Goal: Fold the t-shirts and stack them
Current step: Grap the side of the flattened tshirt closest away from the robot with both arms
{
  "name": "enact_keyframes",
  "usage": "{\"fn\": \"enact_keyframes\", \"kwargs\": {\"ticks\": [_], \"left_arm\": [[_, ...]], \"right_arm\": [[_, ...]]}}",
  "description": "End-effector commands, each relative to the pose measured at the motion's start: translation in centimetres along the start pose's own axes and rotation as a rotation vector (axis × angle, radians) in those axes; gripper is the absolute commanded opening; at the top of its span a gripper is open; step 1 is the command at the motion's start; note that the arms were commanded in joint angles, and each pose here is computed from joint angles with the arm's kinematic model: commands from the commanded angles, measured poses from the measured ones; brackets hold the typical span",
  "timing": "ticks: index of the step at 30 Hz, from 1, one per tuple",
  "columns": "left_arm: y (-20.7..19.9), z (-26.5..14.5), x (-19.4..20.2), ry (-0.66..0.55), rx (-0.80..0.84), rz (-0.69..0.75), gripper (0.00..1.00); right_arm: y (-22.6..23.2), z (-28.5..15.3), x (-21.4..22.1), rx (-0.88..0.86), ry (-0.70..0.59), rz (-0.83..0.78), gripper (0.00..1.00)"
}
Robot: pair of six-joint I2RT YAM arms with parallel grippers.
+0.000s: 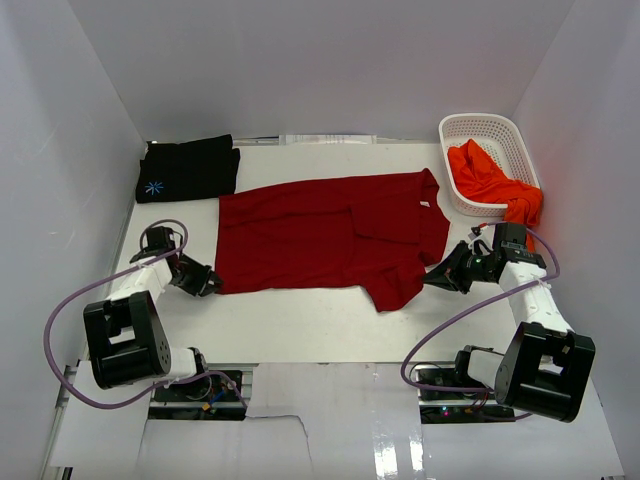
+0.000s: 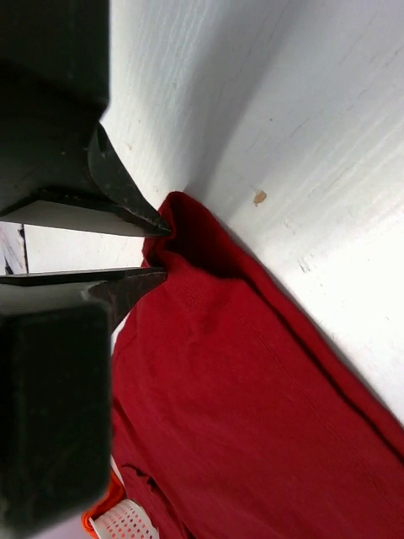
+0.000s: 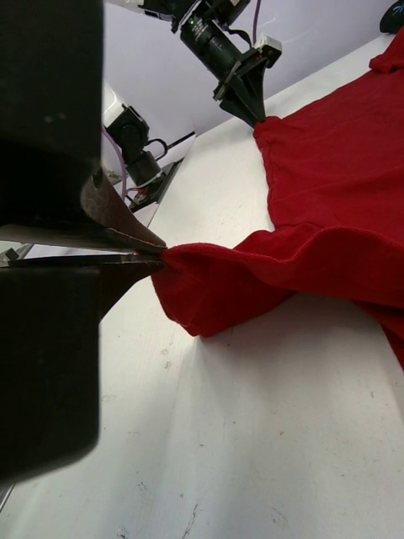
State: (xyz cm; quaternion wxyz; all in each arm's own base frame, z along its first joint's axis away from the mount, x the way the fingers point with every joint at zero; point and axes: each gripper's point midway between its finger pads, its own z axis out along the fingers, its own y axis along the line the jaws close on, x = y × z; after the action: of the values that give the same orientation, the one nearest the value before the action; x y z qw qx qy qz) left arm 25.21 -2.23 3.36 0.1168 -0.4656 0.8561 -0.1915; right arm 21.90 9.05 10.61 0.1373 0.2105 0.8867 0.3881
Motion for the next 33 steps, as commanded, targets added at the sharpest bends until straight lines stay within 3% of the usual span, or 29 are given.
{"fn": "enact_keyframes", "kwargs": {"ticks": [1, 6, 13, 23, 29, 33], "left_arm": [[-0.2, -0.4, 0.2, -0.001, 0.029, 0.015, 0.32], [0.6, 0.1, 0.7, 0.010, 0.012, 0.019, 0.26], [0.8, 0.4, 1.2, 0.040, 0.019, 0.015, 0.00], [-0.2, -2.1, -0.2, -0.023, 0.037, 0.049, 0.00], [0.0, -1.6, -1.7, 0.011, 0.042, 0.014, 0.00], [0.0, -1.6, -2.6, -0.008, 0.050, 0.003, 0.00]], "right_arm": [[1.4, -0.6, -1.1, -0.042, -0.032, -0.050, 0.08], [1.8, -0.8, -1.1, -0.052, -0.035, -0.052, 0.08], [2.5, -1.2, -0.6, -0.086, -0.034, -0.048, 0.08], [2.5, -2.1, 2.6, -0.089, -0.012, 0.029, 0.08], [0.7, -2.0, 4.1, -0.043, -0.030, 0.115, 0.08], [1.0, -2.7, 2.4, -0.025, -0.138, 0.115, 0.08]]}}
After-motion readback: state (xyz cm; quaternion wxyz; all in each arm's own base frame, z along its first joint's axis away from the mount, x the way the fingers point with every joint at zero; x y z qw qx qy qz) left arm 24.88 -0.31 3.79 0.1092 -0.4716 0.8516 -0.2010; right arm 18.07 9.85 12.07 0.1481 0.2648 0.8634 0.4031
